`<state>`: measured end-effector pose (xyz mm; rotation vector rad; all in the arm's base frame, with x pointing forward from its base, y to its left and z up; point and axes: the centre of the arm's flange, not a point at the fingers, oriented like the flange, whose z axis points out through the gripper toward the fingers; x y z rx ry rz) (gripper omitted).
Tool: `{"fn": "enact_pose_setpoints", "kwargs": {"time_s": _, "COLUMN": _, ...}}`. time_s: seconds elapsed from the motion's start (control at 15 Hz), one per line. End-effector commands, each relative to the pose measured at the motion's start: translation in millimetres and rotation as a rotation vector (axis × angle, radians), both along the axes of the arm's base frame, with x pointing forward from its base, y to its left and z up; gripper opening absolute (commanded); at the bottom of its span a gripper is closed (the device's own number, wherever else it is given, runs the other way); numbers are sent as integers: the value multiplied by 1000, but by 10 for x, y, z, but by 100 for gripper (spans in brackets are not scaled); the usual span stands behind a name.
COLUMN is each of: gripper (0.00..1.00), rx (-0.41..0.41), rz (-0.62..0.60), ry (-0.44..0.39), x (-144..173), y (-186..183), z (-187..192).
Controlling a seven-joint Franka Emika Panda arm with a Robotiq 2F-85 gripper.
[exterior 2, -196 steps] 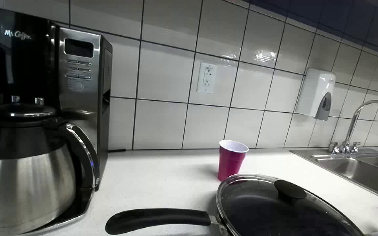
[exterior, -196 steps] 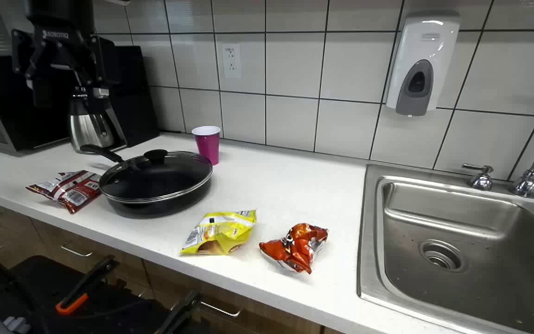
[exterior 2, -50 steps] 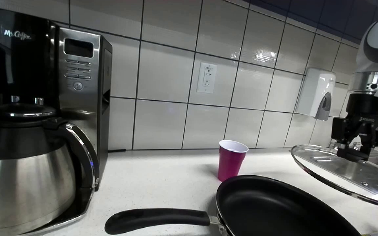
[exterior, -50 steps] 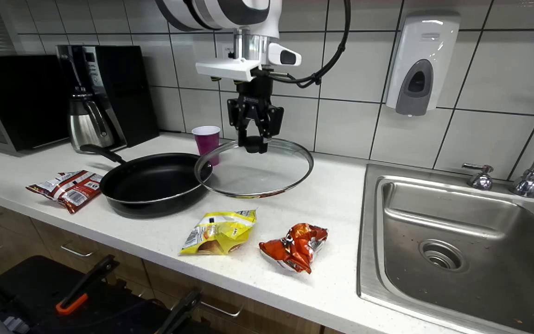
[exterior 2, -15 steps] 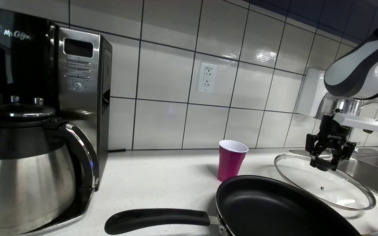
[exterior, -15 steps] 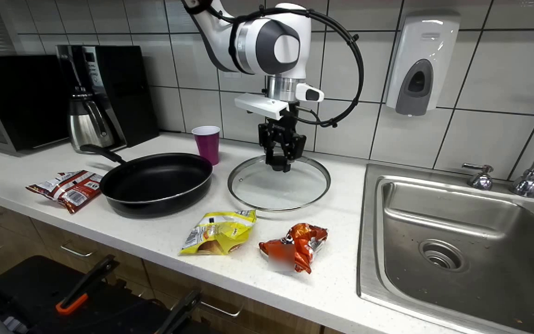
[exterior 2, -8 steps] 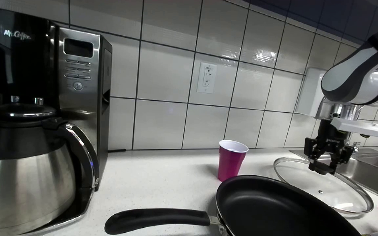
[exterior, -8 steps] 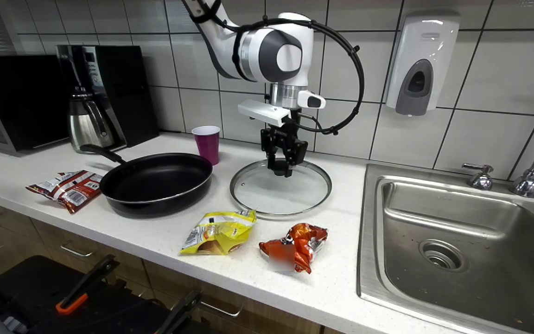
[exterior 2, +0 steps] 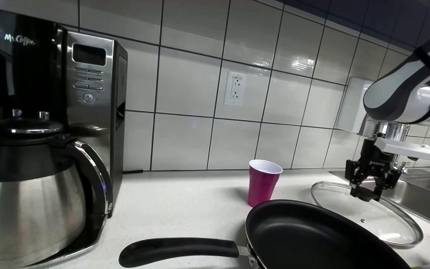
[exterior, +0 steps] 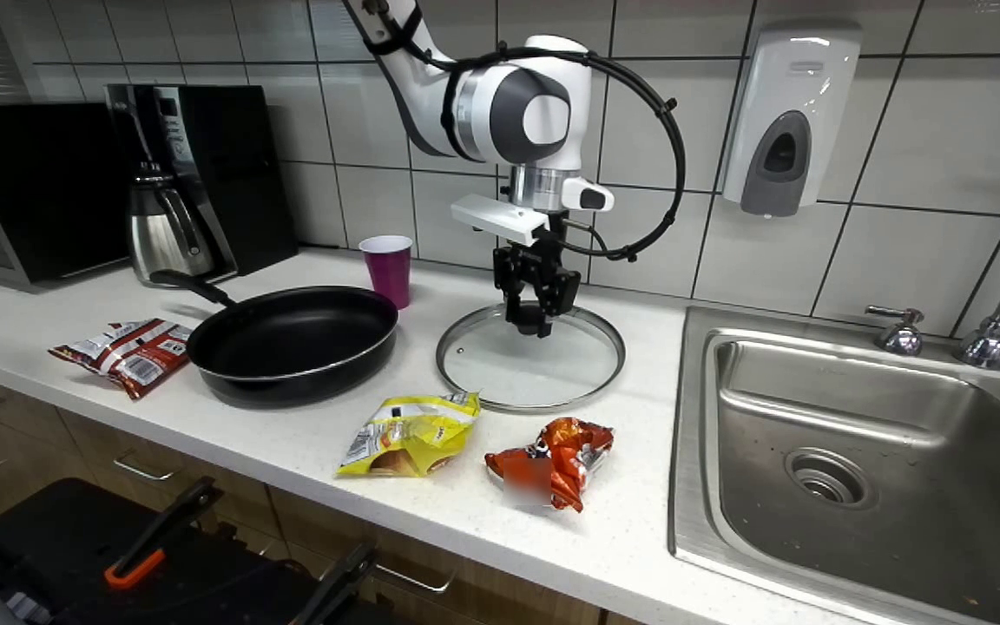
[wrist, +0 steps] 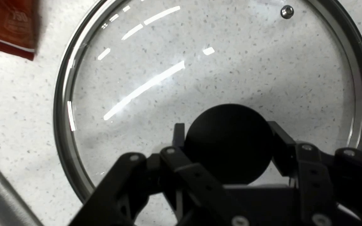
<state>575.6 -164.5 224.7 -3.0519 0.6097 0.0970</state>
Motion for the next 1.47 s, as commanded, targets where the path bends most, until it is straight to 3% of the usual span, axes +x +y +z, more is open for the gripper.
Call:
{"fn": "enact_pose_setpoints", "kwargs": {"time_s": 0.0, "gripper": 39, "rx": 12, "rz": -24, "ry": -32, "x": 112, "y": -61, "z": 119}}
{"fn": "enact_pose_setpoints", "kwargs": {"time_s": 0.27, "gripper": 39, "rx": 13, "rz": -23, "ry": -28, "x": 114, "y": -59, "z": 105}}
{"fn": "enact_pose_setpoints", "kwargs": {"time_s": 0.33, "gripper": 89, "rx": 13, "rz": -22, "ry": -27, "x": 111, "y": -57, "z": 107}}
{"fn": "enact_pose_setpoints", "kwargs": {"time_s": 0.47, "gripper": 97, "rx": 10, "rz": -20, "ry": -31, "x": 113, "y": -53, "z": 142}}
{"fn": "enact_pose_setpoints", "kwargs": {"time_s": 0.87, "gripper": 100, "rx": -2, "rz": -9, "ry": -58, "x": 89, "y": 4, "z": 360}}
{"fn": "enact_pose_setpoints", "kwargs": {"time_s": 1.4, "gripper": 100, "rx": 15, "rz": 28, "ry": -60, "x": -244, "y": 219, "z": 719}}
